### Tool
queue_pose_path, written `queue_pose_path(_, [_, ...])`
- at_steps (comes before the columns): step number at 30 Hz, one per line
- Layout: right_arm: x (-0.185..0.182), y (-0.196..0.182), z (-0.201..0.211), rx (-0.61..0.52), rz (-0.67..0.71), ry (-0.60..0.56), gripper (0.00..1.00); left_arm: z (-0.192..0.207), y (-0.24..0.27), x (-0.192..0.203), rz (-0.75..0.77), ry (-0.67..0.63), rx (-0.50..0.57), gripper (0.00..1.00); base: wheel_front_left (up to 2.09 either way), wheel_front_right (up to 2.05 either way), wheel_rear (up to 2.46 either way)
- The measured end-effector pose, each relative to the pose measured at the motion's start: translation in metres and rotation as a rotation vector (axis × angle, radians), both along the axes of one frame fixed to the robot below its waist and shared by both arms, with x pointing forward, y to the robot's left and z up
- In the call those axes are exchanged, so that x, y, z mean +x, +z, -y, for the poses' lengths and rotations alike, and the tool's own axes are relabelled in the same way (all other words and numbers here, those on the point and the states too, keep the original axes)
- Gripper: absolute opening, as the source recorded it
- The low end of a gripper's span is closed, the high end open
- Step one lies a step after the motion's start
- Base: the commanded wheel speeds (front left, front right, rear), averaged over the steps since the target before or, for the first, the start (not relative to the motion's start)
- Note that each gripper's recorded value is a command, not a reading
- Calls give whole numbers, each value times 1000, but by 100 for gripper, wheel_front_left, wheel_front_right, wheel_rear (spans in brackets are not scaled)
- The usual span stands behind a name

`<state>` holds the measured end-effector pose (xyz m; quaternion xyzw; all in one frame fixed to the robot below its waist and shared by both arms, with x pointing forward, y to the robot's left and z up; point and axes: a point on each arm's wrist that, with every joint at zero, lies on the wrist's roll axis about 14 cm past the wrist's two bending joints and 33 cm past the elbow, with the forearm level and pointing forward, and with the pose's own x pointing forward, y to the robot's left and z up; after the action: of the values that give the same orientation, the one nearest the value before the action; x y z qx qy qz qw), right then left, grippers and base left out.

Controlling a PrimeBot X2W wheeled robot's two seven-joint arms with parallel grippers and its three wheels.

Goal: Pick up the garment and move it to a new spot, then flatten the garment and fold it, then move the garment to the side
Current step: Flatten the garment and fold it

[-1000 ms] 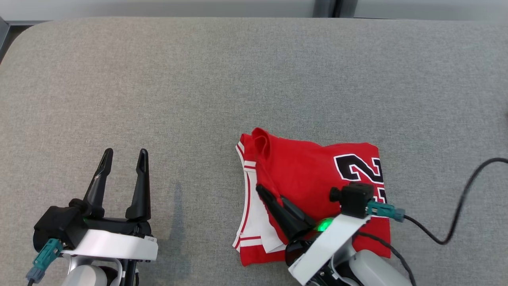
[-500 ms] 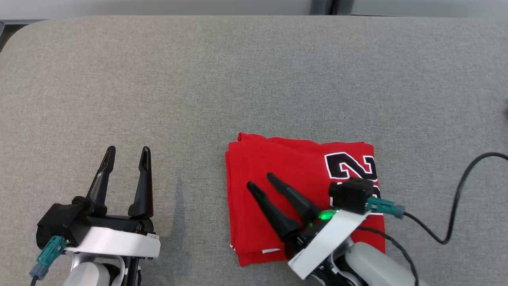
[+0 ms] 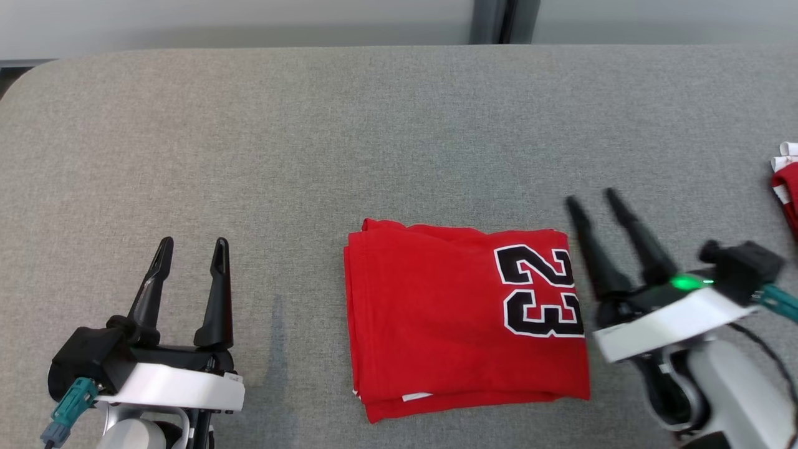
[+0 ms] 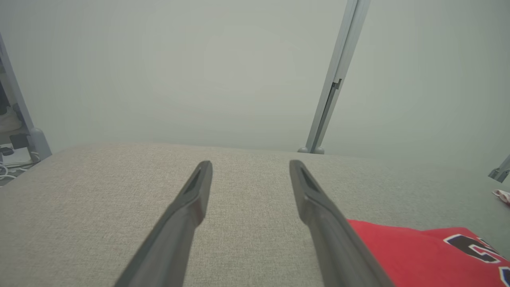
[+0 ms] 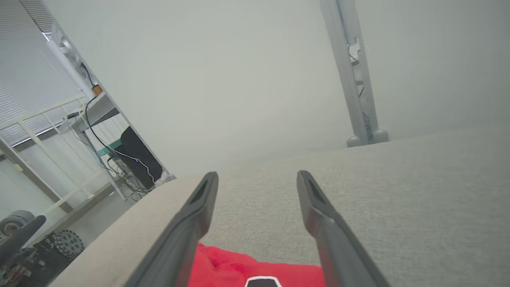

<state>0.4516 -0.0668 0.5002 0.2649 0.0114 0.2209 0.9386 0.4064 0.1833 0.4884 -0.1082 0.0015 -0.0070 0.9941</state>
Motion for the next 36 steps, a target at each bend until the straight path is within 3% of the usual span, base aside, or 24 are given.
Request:
queue_pose_path(7, [-2,-1,74,-213,51,-184,100,0,1,-4,-2,-3,7,100,0,0,0])
queue_pose_path(12, [-12,2,110,-297,48,-283,100,3,-1,-8,-11,-9,8,100,0,0,0])
queue_pose_path(36, [-80,31,124,-381,53,-340,100,3,14,-58,-8,-34,21,100,0,0,0])
